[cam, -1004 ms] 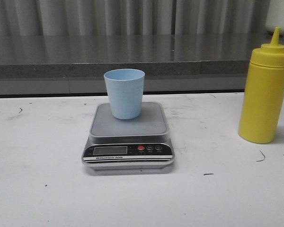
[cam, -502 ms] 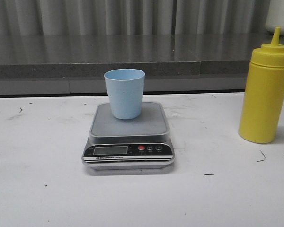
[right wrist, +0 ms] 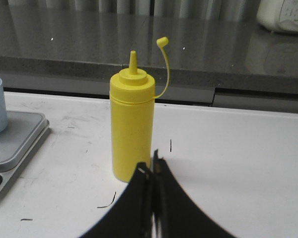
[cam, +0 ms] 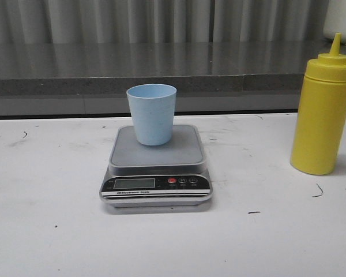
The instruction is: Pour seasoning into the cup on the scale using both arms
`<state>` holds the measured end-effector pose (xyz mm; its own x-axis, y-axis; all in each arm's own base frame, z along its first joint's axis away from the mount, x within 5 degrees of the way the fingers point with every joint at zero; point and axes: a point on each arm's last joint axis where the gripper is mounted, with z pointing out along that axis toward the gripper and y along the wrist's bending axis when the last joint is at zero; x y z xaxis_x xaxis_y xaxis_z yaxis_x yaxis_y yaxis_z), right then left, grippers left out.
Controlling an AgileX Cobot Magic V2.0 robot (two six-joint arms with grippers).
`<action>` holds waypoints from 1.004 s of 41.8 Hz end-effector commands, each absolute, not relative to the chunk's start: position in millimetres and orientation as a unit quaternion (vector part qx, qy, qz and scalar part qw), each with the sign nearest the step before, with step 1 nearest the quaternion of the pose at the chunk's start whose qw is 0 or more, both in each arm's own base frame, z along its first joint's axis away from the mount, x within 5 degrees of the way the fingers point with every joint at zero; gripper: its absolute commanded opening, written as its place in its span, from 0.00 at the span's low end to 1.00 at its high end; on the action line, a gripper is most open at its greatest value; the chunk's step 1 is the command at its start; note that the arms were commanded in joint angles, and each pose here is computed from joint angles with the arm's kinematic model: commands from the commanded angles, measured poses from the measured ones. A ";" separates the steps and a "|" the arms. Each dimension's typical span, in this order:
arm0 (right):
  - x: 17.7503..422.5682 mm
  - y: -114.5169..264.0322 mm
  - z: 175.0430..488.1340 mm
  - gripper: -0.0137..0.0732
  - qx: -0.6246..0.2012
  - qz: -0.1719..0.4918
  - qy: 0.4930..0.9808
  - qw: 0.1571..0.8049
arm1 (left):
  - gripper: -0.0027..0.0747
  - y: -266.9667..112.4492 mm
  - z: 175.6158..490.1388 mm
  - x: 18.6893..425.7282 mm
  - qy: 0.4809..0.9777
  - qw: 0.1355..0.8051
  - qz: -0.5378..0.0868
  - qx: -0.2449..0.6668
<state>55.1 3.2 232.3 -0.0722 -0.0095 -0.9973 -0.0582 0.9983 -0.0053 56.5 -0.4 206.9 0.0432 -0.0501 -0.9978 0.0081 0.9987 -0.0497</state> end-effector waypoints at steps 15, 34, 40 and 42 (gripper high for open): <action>54.2 -0.5 211.8 0.08 0.011 0.007 0.653 0.758 | 0.01 -0.3 209.5 54.9 0.662 0.749 -0.023 -0.016; 54.5 1.2 209.2 0.08 0.014 0.033 0.664 0.747 | 0.01 -0.3 209.5 54.9 0.662 0.749 -0.023 -0.016; 54.6 1.2 209.2 0.08 0.014 0.033 0.664 0.747 | 0.01 -0.3 209.5 54.9 0.662 0.749 -0.023 -0.016; 54.6 1.2 209.2 0.08 0.014 0.033 0.664 0.747 | 0.01 -0.3 209.5 54.9 0.662 0.749 -0.023 -0.016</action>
